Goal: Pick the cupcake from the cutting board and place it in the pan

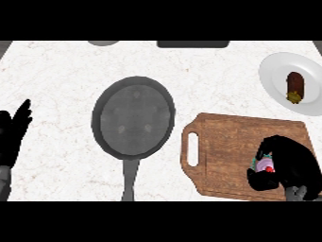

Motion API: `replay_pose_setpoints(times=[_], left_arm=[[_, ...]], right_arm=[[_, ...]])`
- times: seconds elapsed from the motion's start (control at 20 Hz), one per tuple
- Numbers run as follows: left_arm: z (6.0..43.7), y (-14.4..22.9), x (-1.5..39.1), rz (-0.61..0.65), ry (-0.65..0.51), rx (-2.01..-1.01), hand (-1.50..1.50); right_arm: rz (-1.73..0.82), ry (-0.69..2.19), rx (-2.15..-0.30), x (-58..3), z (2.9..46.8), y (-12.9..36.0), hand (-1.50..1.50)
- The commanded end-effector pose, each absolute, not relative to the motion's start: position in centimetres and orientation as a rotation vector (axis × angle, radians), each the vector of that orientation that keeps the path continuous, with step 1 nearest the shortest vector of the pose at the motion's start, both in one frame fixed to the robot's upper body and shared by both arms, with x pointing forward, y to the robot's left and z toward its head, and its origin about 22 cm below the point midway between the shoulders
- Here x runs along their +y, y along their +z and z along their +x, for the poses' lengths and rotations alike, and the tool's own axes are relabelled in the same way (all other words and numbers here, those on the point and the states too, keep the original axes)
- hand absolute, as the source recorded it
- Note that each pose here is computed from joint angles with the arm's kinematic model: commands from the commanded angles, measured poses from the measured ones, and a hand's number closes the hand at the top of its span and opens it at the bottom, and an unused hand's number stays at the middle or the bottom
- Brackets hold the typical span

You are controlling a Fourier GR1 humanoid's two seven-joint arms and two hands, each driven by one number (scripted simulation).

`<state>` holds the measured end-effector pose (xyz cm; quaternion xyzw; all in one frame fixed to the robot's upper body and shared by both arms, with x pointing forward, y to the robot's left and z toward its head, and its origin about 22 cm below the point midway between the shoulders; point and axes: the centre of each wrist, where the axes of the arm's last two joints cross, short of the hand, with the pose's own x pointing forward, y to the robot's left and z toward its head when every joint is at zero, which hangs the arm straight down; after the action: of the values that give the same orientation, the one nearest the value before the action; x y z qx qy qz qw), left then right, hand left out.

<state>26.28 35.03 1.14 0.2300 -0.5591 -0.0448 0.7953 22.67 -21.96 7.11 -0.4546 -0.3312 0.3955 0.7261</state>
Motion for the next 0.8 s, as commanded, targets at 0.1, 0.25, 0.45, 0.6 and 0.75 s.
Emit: replay_pose_setpoints(times=[0.1, 0.25, 0.45, 0.6, 0.75], left_arm=[[28.0, 1.8, 34.0, 0.473, -0.102, -1.203, 0.0], [27.9, 1.5, 33.3, 0.462, -0.129, -1.219, 0.0], [28.0, 2.8, 35.1, 0.489, -0.122, -1.217, 0.0], [27.7, 1.6, 34.4, 0.47, -0.107, -1.203, 0.0], [27.4, 2.1, 35.9, 0.505, -0.12, -1.229, 0.0]], right_arm=[[-0.863, 1.312, -0.946, -23.1, 24.4, 7.8, 1.5], [-0.754, 1.518, -1.108, -23.8, 25.5, 10.0, 1.5], [-0.698, 1.534, -1.292, -27.2, 28.2, 10.6, 1.5], [-0.781, 1.429, -1.634, -27.2, 29.6, 14.2, 1.5], [-0.699, 1.281, -1.874, -27.1, 30.2, 14.7, 1.5]])
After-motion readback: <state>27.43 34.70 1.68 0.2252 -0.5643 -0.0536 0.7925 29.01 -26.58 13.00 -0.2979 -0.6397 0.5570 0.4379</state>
